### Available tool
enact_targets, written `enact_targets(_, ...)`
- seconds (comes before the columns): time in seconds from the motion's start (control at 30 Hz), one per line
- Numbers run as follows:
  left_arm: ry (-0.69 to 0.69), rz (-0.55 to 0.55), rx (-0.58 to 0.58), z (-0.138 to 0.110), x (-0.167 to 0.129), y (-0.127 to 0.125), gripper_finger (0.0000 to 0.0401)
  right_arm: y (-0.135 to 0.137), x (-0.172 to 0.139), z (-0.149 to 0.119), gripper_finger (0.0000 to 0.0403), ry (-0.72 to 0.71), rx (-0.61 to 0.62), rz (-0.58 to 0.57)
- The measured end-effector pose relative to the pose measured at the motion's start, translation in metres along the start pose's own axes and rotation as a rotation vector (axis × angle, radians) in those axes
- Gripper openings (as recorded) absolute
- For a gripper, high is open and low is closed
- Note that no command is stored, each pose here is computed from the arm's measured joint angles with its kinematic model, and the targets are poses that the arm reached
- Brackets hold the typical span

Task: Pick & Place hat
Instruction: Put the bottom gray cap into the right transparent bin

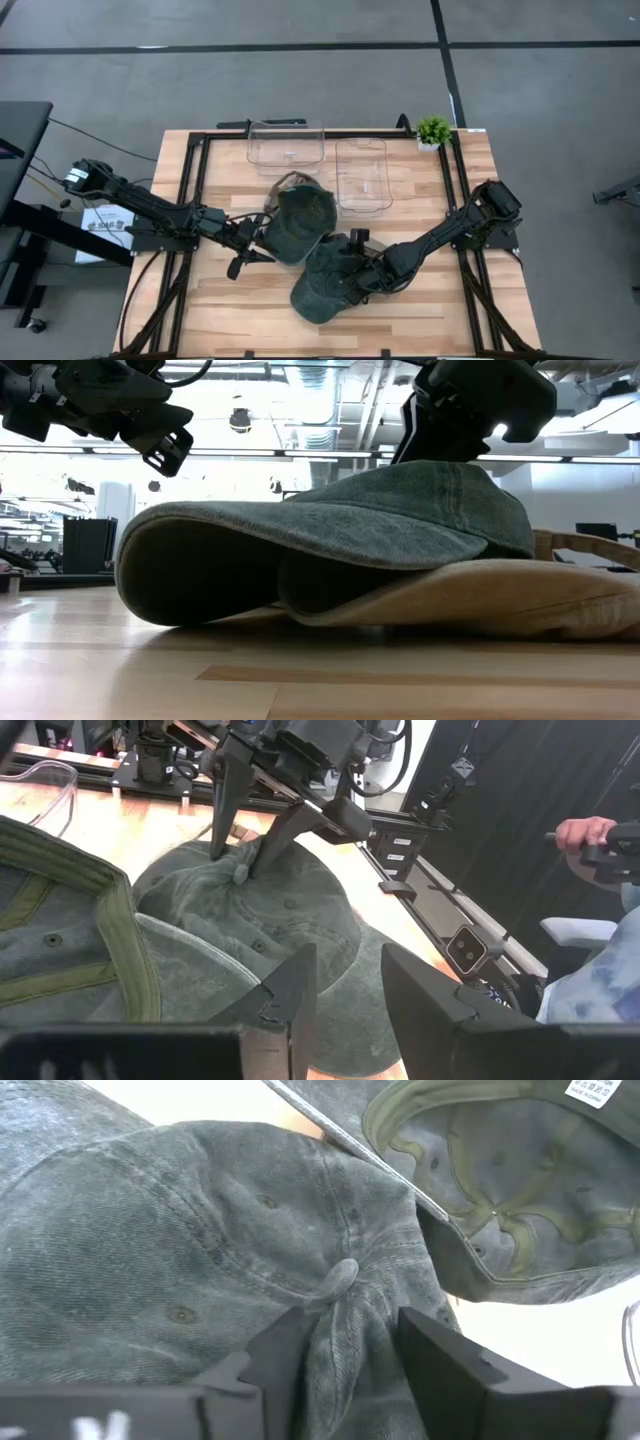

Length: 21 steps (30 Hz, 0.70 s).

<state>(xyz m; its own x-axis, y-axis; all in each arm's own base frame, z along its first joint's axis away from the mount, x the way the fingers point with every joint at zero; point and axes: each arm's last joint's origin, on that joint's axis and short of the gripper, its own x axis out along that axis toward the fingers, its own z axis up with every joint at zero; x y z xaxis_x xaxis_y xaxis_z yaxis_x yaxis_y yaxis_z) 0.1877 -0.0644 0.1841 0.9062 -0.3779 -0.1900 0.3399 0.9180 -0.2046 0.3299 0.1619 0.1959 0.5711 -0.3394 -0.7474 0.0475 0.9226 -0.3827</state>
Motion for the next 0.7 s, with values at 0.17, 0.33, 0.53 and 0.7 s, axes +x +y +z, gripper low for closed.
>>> enact_targets(0.17, 0.000, 0.000, 0.000, 0.000, 0.000, 0.000, 0.0111, 0.000, 0.000, 0.000, 0.0094, 0.000, 0.001, 0.001)
enact_targets(0.33, 0.000, 0.000, 0.000, 0.000, 0.000, 0.000, 0.0111, 0.000, -0.001, 0.003, 0.0054, -0.018, 0.015, 0.011)
enact_targets(0.53, 0.000, 0.000, 0.000, 0.000, 0.000, 0.000, 0.0111, 0.000, -0.009, 0.017, 0.0007, -0.045, 0.041, 0.069)
enact_targets(0.7, 0.000, 0.000, 0.000, 0.000, 0.000, 0.000, 0.0111, 0.001, -0.016, 0.027, 0.0010, -0.051, 0.079, 0.173)
